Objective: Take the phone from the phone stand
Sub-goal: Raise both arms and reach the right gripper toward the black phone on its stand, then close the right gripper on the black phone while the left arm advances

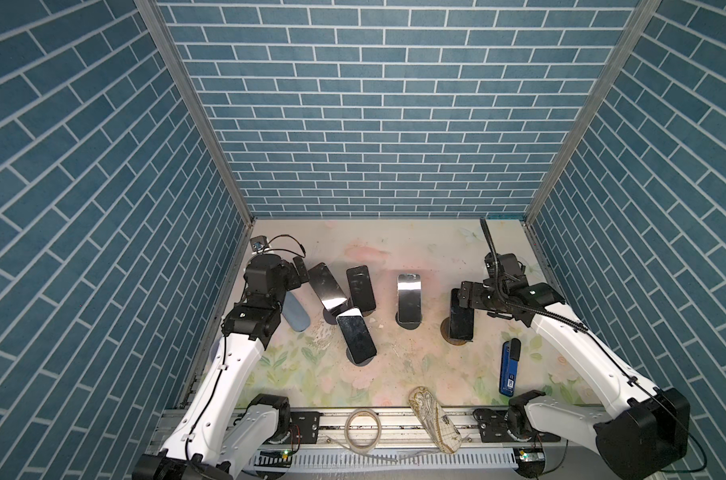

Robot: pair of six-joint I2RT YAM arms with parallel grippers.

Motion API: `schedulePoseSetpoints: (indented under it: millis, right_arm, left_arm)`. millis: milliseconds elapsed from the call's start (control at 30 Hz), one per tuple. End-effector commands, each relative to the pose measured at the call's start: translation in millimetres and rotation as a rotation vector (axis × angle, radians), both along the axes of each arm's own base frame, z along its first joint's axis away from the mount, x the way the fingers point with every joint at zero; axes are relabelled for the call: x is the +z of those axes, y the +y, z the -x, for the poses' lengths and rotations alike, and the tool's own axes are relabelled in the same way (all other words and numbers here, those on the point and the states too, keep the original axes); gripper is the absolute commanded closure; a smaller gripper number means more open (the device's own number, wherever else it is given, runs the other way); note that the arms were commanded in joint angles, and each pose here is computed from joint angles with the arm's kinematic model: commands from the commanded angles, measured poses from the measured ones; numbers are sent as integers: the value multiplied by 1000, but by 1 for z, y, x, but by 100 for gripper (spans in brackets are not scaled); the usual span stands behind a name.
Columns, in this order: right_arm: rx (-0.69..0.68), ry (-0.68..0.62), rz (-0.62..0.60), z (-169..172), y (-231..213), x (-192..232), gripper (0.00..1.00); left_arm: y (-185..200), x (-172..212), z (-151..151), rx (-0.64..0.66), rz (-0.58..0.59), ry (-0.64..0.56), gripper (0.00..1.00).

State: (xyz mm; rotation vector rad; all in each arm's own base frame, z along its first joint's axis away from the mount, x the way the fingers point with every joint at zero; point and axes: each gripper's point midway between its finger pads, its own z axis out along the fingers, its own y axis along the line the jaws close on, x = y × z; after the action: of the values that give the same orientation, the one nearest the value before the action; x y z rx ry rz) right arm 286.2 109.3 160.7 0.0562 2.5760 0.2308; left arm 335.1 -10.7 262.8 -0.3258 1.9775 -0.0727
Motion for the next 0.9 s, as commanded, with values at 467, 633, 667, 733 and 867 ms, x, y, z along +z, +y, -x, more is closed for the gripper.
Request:
schedulePoseSetpoints:
  millis: [467, 633, 667, 733, 867]
  right_arm:
    - [16, 43, -16, -24, 26, -17, 1]
    - [-2, 55, 13, -30, 25, -24, 3]
    - [-5, 59, 19, -30, 24, -25, 3]
    - [-13, 70, 30, -31, 23, -27, 6]
    - [-20, 84, 37, -31, 23, -32, 11]
  left_arm:
    - [-15, 4, -4, -57, 28, -8, 0]
    - [-16, 3, -6, -60, 25, -11, 0]
    - [-16, 2, -6, -59, 23, -9, 0]
    - [-16, 0, -7, -60, 21, -3, 0]
    - [-16, -3, -8, -58, 19, 2, 0]
